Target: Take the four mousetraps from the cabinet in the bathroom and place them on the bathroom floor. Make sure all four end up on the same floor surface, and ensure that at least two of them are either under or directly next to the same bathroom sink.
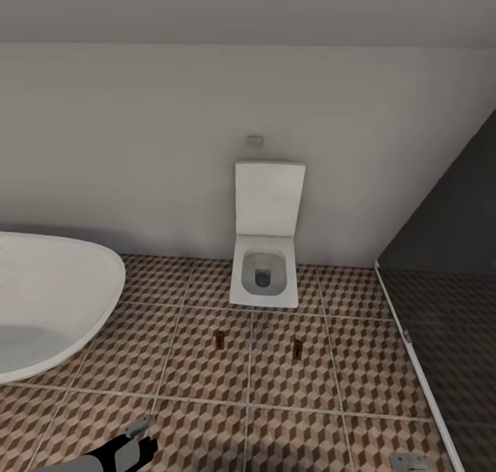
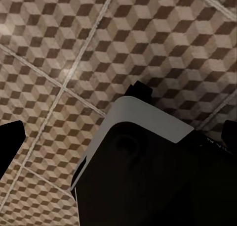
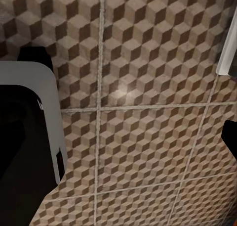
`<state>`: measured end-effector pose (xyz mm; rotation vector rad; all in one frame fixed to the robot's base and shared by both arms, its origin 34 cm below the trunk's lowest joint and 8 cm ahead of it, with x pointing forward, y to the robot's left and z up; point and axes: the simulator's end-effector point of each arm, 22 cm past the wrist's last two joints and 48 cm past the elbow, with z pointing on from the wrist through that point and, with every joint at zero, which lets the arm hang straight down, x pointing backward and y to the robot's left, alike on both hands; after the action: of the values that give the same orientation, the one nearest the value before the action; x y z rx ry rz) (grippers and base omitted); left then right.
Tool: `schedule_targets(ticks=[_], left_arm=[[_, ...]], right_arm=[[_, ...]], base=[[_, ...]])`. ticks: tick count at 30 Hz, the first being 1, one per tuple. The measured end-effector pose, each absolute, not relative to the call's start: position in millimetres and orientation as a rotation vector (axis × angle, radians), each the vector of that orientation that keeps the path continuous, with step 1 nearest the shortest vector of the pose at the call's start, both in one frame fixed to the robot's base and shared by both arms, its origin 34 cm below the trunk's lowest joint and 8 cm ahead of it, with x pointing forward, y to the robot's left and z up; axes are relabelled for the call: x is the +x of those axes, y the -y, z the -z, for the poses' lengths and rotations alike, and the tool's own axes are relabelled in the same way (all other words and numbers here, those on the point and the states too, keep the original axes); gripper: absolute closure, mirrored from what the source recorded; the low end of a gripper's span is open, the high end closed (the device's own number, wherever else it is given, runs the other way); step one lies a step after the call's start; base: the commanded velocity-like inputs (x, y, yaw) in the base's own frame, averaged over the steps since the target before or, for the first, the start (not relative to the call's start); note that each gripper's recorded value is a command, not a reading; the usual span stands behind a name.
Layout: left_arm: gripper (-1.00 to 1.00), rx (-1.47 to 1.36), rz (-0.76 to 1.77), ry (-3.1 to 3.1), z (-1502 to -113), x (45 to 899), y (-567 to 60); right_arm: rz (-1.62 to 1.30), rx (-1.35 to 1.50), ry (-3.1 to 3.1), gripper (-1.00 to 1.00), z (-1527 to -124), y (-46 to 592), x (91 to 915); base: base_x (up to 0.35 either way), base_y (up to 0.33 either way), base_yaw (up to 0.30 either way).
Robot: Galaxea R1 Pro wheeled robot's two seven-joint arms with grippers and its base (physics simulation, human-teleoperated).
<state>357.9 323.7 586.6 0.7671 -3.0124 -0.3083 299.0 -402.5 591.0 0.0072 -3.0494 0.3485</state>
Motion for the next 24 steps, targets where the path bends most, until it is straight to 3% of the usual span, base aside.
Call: schedule_targets(ticks=[24], left_arm=[[-1.0, 0.781, 0.296, 3.05, -596, 374, -323]], right_arm=[[-0.353, 0.001, 3.087, -1.0, -598, 402, 314]], base=[[0.0, 0.0, 0.083]])
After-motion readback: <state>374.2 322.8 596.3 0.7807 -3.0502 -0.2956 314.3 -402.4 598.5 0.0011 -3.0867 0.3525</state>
